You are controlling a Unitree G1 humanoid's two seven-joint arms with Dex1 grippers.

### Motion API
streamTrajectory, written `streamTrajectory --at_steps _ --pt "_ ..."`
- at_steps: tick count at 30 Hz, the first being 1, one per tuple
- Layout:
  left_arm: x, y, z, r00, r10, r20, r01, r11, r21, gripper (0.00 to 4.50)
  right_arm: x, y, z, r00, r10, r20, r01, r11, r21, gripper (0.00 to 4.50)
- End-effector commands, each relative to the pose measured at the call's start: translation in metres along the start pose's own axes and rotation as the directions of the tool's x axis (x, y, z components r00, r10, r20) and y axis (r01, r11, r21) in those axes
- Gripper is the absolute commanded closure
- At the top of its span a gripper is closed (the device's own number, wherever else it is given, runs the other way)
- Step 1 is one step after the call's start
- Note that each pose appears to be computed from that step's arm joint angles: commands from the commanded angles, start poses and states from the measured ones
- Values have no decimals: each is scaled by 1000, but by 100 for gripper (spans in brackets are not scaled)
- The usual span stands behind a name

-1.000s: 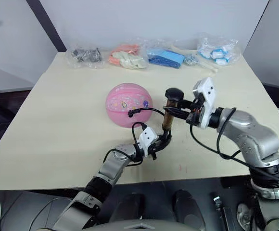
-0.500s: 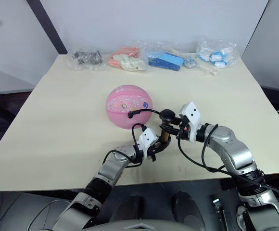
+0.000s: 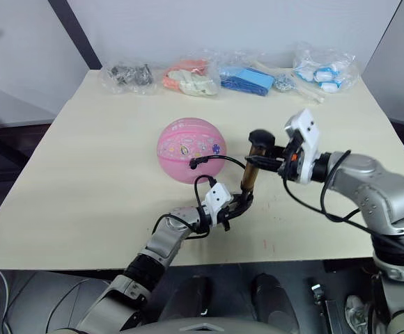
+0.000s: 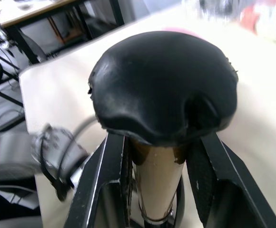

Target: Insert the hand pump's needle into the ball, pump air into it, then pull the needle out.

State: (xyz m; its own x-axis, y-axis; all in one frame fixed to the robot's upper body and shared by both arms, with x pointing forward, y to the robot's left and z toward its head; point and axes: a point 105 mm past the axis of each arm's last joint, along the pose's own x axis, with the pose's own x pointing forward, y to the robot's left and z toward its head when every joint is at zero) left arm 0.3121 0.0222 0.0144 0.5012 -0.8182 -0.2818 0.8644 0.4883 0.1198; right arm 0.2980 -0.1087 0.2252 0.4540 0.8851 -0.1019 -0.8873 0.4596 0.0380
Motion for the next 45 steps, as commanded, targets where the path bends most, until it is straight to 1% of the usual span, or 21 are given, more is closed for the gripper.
streamTrajectory --at_steps 1,3,10,16,23,31,34,37,38,39,42,45 --pt "-13 2 -44 989 30 -144 -42 996 -78 340 -16 2 44 994 -20 104 30 995 -91 349" --pt "-13 2 -44 989 30 -144 -41 996 -78 340 -18 2 49 993 -23 113 34 995 -92 349" --pt "-15 3 -44 989 29 -147 -40 996 -75 340 -14 9 51 995 5 100 6 994 -111 349" --pt "-17 1 -45 988 26 -149 -38 996 -75 340 -12 9 46 996 2 91 8 994 -106 349" --pt "-17 2 -44 989 28 -149 -39 996 -74 340 6 3 -6 999 -38 -22 37 998 -58 349" --pt "-18 2 -45 988 31 -152 -43 996 -78 340 26 1 -64 994 -49 -99 51 998 22 349" --pt "-18 1 -45 988 31 -153 -44 996 -81 340 36 1 -100 987 -50 -155 62 995 73 349" --pt "-19 2 -44 988 37 -152 -49 995 -81 340 44 9 -161 963 -37 -266 77 987 143 349" --pt "-19 3 -44 987 39 -153 -52 995 -81 340 44 13 -174 956 -26 -291 74 985 153 349" --pt "-20 3 -44 987 40 -154 -53 995 -80 340 45 17 -181 953 -17 -301 67 985 158 349" --pt "-21 4 -45 986 43 -158 -56 995 -80 340 46 20 -181 955 -3 -296 49 988 147 349" --pt "-22 4 -46 986 43 -161 -56 995 -79 340 44 11 -163 966 -28 -257 57 992 108 349"
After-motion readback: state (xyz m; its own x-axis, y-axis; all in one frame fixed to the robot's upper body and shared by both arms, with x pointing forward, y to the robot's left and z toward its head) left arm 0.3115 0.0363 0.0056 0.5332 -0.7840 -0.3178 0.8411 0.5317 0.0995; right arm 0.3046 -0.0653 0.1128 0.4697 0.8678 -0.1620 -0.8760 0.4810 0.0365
